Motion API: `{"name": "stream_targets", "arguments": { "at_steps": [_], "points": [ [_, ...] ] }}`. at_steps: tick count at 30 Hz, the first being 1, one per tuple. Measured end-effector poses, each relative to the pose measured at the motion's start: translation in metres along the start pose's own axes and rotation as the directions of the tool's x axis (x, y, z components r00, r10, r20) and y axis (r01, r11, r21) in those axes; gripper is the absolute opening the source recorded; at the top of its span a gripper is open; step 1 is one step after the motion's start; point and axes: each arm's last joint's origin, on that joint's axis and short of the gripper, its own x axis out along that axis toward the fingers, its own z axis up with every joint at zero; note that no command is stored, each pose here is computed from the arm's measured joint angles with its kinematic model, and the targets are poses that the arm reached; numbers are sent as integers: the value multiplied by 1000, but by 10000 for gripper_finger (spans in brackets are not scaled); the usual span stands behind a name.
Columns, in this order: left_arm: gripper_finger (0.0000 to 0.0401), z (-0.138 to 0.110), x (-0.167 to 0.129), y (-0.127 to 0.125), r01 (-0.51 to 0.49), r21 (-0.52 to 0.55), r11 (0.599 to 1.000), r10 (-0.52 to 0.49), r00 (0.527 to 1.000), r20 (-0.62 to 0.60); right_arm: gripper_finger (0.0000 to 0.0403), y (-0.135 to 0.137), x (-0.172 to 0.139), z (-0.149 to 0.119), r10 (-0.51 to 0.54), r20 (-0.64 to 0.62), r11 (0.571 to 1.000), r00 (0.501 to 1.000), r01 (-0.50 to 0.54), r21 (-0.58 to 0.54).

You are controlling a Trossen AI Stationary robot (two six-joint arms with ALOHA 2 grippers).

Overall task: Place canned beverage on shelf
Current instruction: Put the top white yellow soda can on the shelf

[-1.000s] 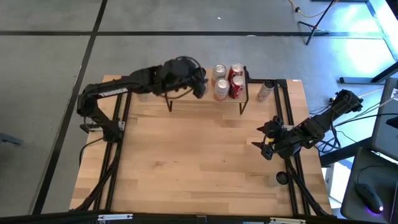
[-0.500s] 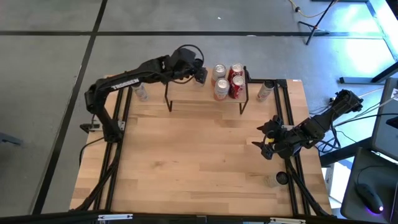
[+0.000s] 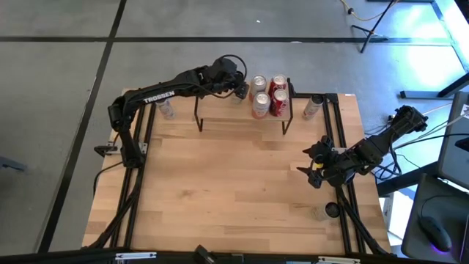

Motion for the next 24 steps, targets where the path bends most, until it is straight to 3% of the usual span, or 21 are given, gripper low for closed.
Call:
{"name": "stream_targets", "arguments": {
  "at_steps": [24],
  "points": [
    [248, 0, -1, -4, 34, 16, 999, -34, 999, 3, 325, 0, 0, 0, 1, 0, 1000, 1000, -1, 3]
  ]
}}
